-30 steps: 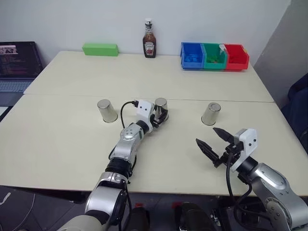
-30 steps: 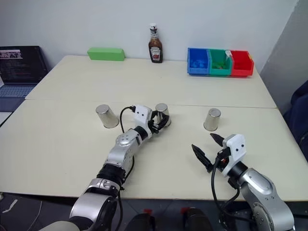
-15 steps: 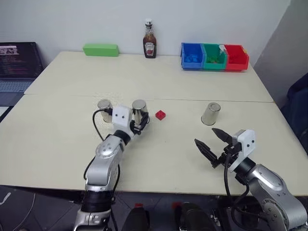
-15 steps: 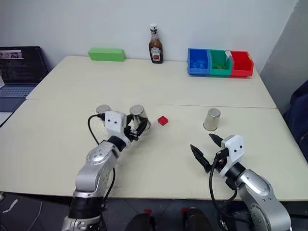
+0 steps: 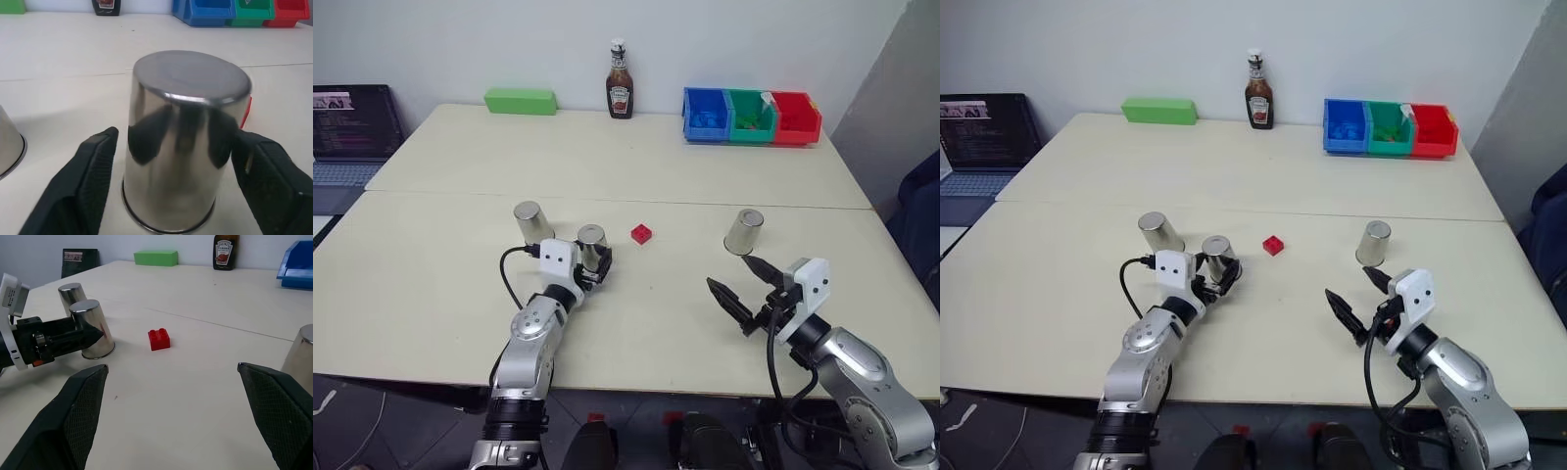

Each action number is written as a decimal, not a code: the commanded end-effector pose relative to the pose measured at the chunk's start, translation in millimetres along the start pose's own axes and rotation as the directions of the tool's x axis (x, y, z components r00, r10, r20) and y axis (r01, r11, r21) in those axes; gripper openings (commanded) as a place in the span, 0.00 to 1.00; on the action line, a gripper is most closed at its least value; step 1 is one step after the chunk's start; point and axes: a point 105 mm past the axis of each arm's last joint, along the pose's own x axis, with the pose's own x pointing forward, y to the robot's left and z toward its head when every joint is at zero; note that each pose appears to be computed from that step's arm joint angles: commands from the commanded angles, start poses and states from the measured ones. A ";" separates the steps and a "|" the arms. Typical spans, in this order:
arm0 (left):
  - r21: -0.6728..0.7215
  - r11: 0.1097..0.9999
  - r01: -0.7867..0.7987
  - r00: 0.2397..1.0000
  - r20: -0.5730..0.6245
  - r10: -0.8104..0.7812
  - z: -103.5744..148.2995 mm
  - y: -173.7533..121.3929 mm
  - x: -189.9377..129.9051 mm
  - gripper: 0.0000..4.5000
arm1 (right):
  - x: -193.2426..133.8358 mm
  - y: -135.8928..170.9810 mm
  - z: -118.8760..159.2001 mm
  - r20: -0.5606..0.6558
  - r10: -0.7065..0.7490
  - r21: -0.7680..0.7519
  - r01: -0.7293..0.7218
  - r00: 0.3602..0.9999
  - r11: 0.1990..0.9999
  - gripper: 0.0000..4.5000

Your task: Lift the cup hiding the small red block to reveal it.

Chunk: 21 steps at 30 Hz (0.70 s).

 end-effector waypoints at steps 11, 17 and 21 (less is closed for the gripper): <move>0.034 0.990 0.140 0.990 -0.019 -0.139 18.8 -0.8 -47.6 0.99 | -10.7 8.1 4.9 0.021 -0.023 -0.016 0.023 1.000 1.000 1.00; 0.036 0.994 0.102 0.995 -0.025 -0.101 35.0 -0.9 -86.1 0.99 | -20.1 8.5 1.1 0.000 -0.055 -0.008 0.055 0.998 0.998 1.00; 0.057 0.997 -0.052 0.998 -0.042 0.054 32.6 1.0 -109.8 0.99 | -29.0 -4.0 -8.2 -0.031 -0.187 -0.037 0.185 0.982 0.982 1.00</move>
